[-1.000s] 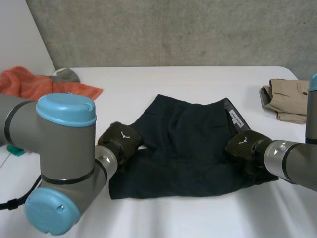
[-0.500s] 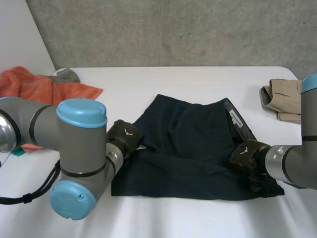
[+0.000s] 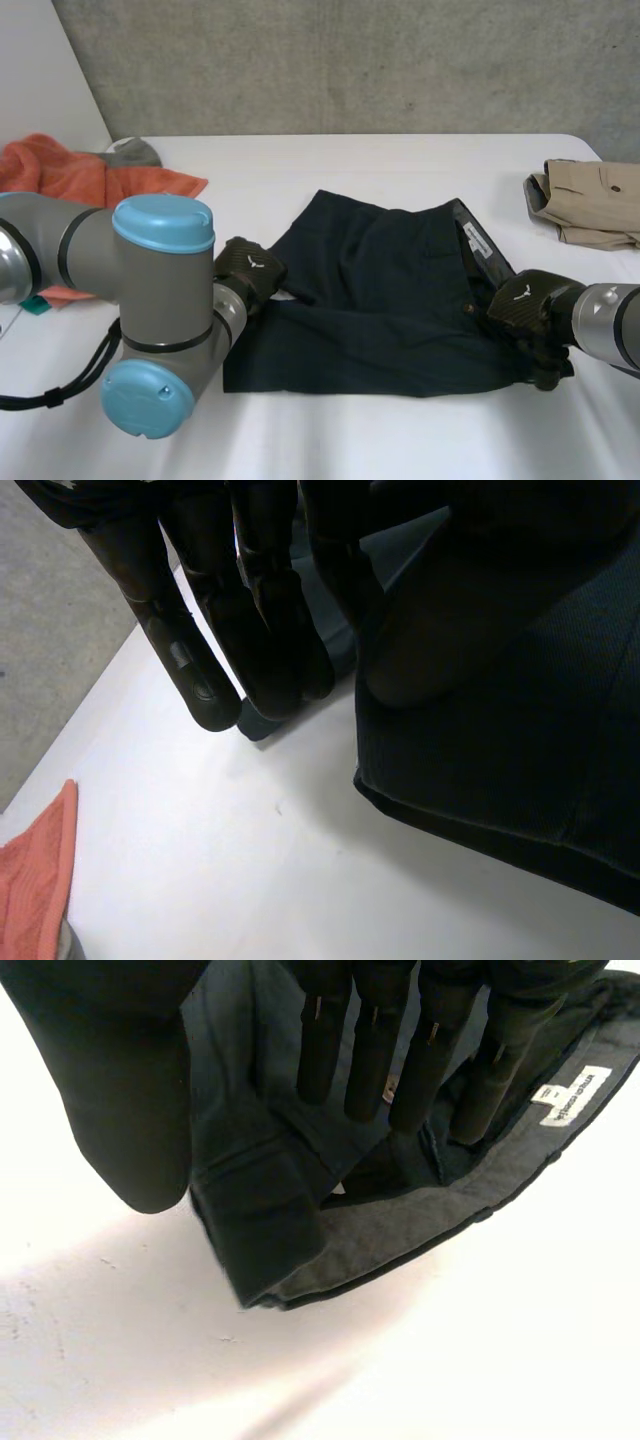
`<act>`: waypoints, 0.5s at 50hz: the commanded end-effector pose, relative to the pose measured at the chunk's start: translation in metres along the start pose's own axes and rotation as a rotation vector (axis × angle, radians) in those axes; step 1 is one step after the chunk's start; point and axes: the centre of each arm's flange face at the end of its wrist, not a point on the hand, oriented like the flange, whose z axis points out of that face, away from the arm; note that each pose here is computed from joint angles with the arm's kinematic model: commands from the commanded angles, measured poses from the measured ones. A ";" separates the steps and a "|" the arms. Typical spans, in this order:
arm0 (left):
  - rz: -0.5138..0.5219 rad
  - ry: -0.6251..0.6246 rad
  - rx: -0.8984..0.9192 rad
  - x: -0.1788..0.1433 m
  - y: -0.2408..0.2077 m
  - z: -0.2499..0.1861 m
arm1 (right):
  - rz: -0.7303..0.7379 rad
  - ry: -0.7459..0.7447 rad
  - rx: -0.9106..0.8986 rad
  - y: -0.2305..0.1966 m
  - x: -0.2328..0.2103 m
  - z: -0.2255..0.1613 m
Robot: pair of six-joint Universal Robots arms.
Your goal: Fold the laundry.
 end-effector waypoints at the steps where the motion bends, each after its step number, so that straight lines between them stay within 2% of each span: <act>1: -0.005 -0.006 0.000 -0.001 -0.001 0.001 | 0.015 -0.024 -0.025 0.009 -0.007 0.002; 13: -0.019 0.018 -0.056 0.001 0.016 -0.005 | 0.050 0.048 0.050 0.014 0.003 0.031; 25: -0.116 -0.003 -0.017 -0.012 0.008 -0.058 | 0.149 0.045 0.063 0.018 0.001 0.041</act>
